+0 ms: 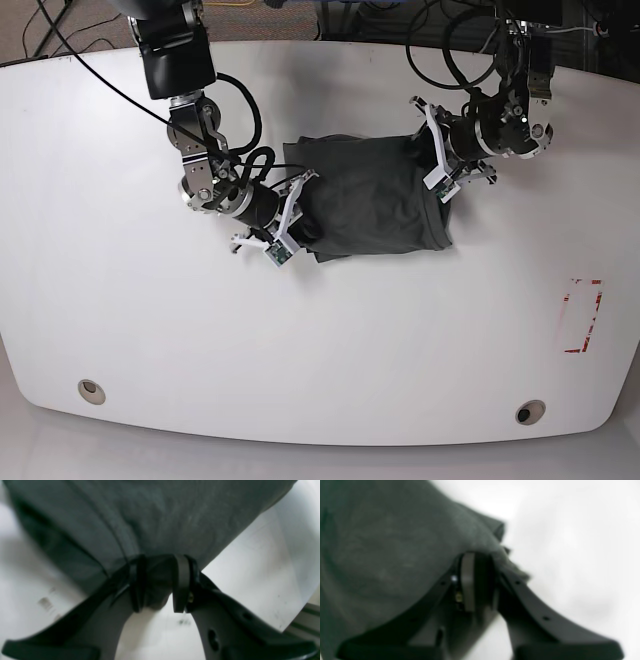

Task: Layout the t-shirt on the table in an organized manner, then fold the t-shirt properly
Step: 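Grasp the bundle with both grippers and rotate it upright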

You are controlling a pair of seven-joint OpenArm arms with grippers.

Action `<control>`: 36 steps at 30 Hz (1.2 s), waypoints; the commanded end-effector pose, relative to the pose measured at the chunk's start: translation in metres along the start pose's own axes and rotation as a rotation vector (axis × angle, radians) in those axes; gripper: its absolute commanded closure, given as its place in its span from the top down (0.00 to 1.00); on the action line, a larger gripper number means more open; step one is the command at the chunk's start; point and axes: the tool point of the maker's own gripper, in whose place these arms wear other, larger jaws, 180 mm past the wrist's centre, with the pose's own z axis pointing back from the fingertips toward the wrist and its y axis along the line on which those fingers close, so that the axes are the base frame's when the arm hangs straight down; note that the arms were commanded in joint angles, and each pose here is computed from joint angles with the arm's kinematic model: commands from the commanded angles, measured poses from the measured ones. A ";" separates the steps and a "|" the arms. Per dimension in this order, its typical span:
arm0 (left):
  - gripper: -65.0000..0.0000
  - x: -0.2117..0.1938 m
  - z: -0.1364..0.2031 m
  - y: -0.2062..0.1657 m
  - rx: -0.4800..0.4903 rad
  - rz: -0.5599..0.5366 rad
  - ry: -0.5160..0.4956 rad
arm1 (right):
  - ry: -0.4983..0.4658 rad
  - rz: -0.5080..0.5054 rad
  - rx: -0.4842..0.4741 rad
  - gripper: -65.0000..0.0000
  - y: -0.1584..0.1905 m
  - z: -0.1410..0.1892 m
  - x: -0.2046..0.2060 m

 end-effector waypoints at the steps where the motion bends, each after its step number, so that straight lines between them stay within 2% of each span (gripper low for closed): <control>1: 0.23 0.010 -0.001 0.013 0.018 -0.009 -0.018 | -0.005 0.021 -0.021 0.09 -0.013 0.005 0.001; 5: 0.23 0.008 -0.007 0.027 0.039 -0.005 0.011 | 0.025 0.000 -0.019 0.09 -0.008 0.011 -0.020; 9: 0.24 0.013 -0.009 0.042 0.075 -0.022 0.032 | 0.004 -0.021 -0.045 0.09 -0.007 0.025 -0.025; 15: 0.24 0.028 -0.010 0.064 0.130 -0.068 0.054 | 0.009 -0.034 -0.039 0.10 0.017 0.042 -0.039; 18: 0.24 0.040 -0.014 0.071 0.144 -0.118 0.072 | 0.039 -0.036 -0.027 0.09 0.030 0.049 -0.049; 21: 0.24 0.050 -0.014 0.081 0.162 -0.160 0.090 | 0.025 -0.055 -0.015 0.09 0.046 0.051 -0.050; 36: 0.24 0.123 -0.013 0.104 0.198 -0.281 0.048 | -0.008 -0.117 0.010 0.09 0.081 0.051 -0.048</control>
